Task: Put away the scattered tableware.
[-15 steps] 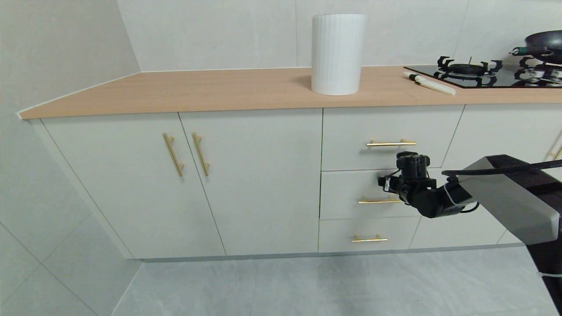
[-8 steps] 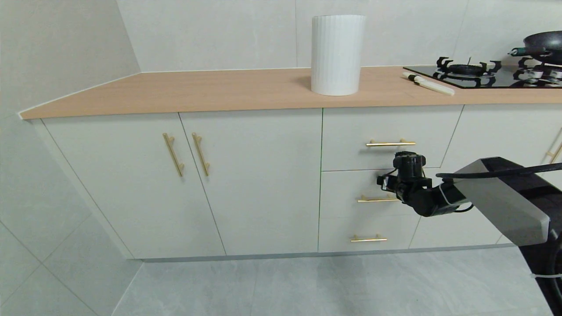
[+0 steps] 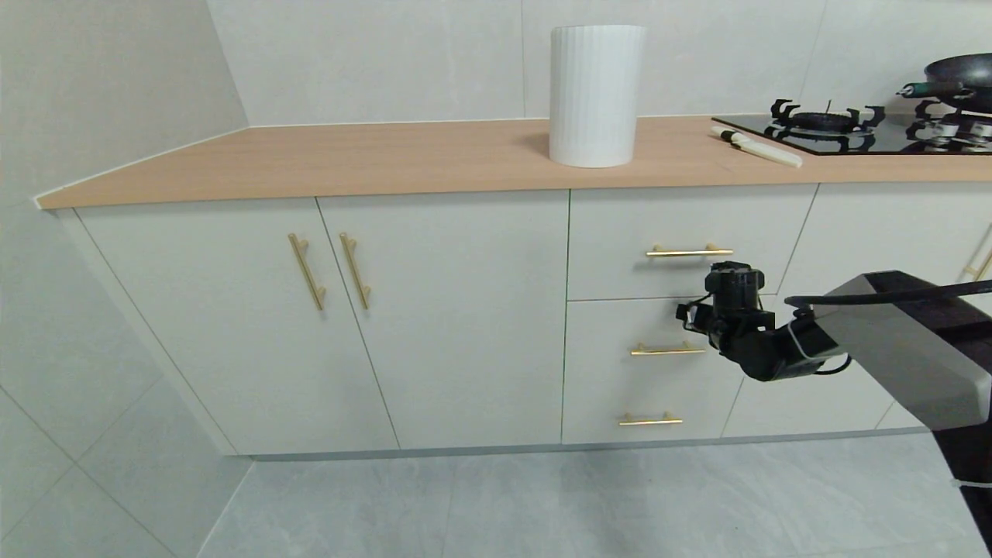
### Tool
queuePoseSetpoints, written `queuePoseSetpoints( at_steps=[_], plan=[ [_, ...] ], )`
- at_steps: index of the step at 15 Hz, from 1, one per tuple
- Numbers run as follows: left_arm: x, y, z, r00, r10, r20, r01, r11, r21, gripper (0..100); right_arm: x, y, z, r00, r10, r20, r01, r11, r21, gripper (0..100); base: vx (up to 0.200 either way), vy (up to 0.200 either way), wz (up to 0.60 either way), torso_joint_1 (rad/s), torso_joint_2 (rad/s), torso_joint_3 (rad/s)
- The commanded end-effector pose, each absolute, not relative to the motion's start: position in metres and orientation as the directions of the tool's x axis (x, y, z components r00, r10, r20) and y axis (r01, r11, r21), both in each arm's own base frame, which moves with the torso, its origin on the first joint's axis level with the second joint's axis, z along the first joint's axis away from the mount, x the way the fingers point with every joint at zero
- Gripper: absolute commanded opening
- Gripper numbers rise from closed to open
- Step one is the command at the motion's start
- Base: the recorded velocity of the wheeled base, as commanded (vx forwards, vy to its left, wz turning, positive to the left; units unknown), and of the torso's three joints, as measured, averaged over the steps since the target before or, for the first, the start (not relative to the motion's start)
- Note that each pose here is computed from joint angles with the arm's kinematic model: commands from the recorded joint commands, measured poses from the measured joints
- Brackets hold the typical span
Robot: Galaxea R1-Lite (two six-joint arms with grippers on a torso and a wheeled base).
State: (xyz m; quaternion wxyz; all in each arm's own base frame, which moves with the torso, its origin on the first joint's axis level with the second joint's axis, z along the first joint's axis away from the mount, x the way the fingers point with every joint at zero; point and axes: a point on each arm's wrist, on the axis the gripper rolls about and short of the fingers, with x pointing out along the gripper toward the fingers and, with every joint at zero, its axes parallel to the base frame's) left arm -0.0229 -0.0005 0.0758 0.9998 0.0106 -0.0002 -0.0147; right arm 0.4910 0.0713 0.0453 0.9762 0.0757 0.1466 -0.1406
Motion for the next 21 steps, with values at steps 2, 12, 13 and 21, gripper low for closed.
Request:
queuePoseSetpoints(
  at_steps=[2, 12, 13, 21],
  plan=[
    [-0.023, -0.001, 0.076, 1.000, -0.029, 0.000, 0.029, 0.999, 0.021, 100, 0.423, 0.061, 0.111, 0.949, -0.248, -0.193, 0.279, 0.948, 0.156, 100, 0.000, 0.000, 0.00, 0.000, 0.00, 0.000],
    [-0.023, -0.001, 0.076, 1.000, -0.029, 0.000, 0.029, 0.999, 0.021, 100, 0.150, 0.014, 0.228, 0.922, -0.313, 0.229, 0.322, 0.947, -0.004, 100, 0.000, 0.000, 0.00, 0.000, 0.00, 0.000],
    [-0.023, -0.001, 0.076, 1.000, -0.029, 0.000, 0.029, 0.999, 0.021, 100, 0.130, 0.011, 0.221, 0.920, -0.313, 0.236, 0.328, 0.944, -0.026, 100, 0.000, 0.000, 0.00, 0.000, 0.00, 0.000],
    [-0.023, -0.001, 0.076, 1.000, -0.029, 0.000, 0.029, 0.999, 0.021, 100, -0.016, -0.014, 0.180, 0.893, -0.397, 0.215, 0.415, 0.909, -0.046, 100, 0.000, 0.000, 0.00, 0.000, 0.00, 0.000]
  ],
)
